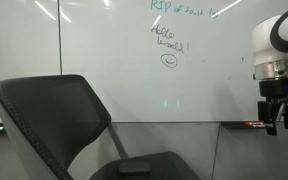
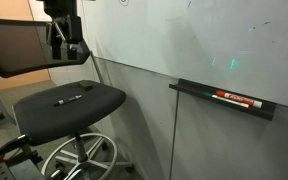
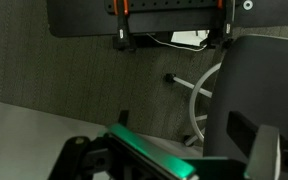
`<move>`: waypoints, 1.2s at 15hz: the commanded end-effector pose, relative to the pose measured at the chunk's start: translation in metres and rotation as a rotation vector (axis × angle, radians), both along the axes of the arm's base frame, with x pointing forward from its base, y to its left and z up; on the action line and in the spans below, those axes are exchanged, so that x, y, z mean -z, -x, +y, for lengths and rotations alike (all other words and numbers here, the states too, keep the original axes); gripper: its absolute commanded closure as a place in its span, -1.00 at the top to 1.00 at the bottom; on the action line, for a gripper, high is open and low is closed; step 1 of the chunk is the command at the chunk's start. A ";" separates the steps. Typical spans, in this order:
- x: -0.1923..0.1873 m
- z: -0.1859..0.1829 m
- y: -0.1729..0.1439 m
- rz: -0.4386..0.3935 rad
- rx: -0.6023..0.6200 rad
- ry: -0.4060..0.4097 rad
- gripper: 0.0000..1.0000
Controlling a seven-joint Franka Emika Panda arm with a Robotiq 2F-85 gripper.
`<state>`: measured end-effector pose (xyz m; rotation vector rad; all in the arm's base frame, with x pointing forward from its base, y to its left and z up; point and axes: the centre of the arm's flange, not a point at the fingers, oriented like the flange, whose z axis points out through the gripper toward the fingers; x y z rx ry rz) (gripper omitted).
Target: Use the marker on the chair to draw a smiley face on the whiteboard
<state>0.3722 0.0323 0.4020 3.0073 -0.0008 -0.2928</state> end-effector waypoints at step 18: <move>0.083 0.144 0.001 -0.116 -0.215 0.045 1.00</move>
